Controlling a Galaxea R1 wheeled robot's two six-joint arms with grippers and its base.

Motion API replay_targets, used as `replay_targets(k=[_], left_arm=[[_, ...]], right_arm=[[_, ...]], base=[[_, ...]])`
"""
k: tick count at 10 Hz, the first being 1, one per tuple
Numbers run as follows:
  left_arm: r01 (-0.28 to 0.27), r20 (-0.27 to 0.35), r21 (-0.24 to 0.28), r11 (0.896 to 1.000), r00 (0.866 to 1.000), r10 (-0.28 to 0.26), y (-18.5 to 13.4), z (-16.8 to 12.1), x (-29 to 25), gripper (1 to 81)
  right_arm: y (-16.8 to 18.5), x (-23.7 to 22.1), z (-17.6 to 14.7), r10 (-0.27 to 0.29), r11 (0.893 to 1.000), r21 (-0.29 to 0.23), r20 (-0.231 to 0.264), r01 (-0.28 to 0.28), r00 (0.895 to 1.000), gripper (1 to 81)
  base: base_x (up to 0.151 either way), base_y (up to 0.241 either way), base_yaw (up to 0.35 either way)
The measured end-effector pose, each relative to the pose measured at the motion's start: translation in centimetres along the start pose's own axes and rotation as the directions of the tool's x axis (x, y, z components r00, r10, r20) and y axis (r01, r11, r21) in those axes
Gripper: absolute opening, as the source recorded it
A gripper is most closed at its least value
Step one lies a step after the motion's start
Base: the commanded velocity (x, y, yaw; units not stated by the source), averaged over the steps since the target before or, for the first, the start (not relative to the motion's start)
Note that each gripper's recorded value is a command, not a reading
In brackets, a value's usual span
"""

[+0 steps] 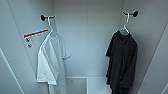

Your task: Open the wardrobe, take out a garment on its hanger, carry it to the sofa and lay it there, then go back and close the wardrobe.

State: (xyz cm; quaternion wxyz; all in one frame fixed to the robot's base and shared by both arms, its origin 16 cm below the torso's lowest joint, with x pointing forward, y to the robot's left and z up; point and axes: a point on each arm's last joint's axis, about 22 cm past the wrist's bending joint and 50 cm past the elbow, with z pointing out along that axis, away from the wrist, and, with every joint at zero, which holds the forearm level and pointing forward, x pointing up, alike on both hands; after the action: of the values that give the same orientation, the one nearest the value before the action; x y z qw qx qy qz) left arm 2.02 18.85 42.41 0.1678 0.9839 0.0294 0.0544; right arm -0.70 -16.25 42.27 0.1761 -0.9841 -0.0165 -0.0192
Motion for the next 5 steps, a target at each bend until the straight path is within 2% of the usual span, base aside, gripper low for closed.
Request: replay_targets(k=[5], left_arm=[[0.003,0.011,-0.002,1.000,1.000,-0.003,0.2,0.0,-0.7,81.1]], right_arm=[[0.0,-0.3,0.0,0.003,1.000,0.000,0.004,-0.003,1.000,81.1]], base=[[0.000,0.000,0.000]])
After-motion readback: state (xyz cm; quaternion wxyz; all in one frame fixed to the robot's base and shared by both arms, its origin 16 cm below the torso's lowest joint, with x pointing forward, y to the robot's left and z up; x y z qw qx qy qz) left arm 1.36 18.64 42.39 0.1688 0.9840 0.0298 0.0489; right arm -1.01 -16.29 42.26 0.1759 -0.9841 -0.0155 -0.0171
